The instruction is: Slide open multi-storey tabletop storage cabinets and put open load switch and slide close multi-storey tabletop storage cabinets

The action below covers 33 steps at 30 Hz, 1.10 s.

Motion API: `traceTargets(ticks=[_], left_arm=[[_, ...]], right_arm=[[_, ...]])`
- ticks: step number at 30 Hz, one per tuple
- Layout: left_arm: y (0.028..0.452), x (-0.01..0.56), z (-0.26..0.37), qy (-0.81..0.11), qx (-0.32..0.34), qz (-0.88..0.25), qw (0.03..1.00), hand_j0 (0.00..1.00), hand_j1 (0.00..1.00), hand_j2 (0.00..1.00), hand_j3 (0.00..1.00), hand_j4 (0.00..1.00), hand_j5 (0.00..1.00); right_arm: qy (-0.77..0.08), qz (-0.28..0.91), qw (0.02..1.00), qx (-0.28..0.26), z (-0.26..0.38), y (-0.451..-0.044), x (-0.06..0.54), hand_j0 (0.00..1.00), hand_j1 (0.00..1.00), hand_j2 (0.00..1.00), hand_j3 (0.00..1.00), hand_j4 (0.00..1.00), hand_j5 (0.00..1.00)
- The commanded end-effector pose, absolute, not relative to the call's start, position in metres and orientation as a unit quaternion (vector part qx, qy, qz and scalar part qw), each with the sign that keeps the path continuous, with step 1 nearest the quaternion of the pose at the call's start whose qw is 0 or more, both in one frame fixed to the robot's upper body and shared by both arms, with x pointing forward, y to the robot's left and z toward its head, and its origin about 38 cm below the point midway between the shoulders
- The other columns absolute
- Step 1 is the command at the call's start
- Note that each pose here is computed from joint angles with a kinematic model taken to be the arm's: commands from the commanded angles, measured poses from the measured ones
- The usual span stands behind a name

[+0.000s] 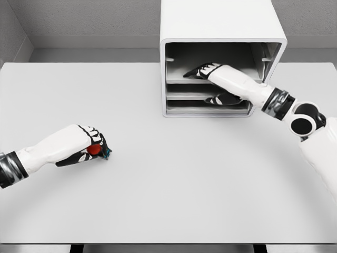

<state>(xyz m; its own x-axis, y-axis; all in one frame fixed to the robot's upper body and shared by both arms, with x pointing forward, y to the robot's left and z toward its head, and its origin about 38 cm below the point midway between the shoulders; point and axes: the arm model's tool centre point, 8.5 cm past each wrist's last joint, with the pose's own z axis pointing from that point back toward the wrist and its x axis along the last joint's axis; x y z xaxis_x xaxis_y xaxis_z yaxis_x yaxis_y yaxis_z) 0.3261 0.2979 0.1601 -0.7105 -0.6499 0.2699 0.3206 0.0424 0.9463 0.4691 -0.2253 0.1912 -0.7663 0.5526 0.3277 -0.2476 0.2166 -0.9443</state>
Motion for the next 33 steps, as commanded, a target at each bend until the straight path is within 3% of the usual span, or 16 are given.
traceTargets(ticks=[1, 33], left_arm=[[0.296, 0.325, 0.164, -0.634, 0.129, -0.675, 0.355, 0.40, 0.40, 0.40, 0.40, 0.40, 0.40], [0.297, 0.328, 0.171, -0.643, 0.131, -0.669, 0.350, 0.41, 0.41, 0.41, 0.41, 0.41, 0.41]], right_arm=[[-0.713, 0.616, 0.316, -0.110, 0.199, -0.227, 0.467, 0.87, 0.87, 0.87, 0.87, 0.87, 0.87], [-0.695, 0.645, 0.294, -0.119, 0.198, -0.248, 0.433, 0.88, 0.88, 0.88, 0.88, 0.88, 0.88]])
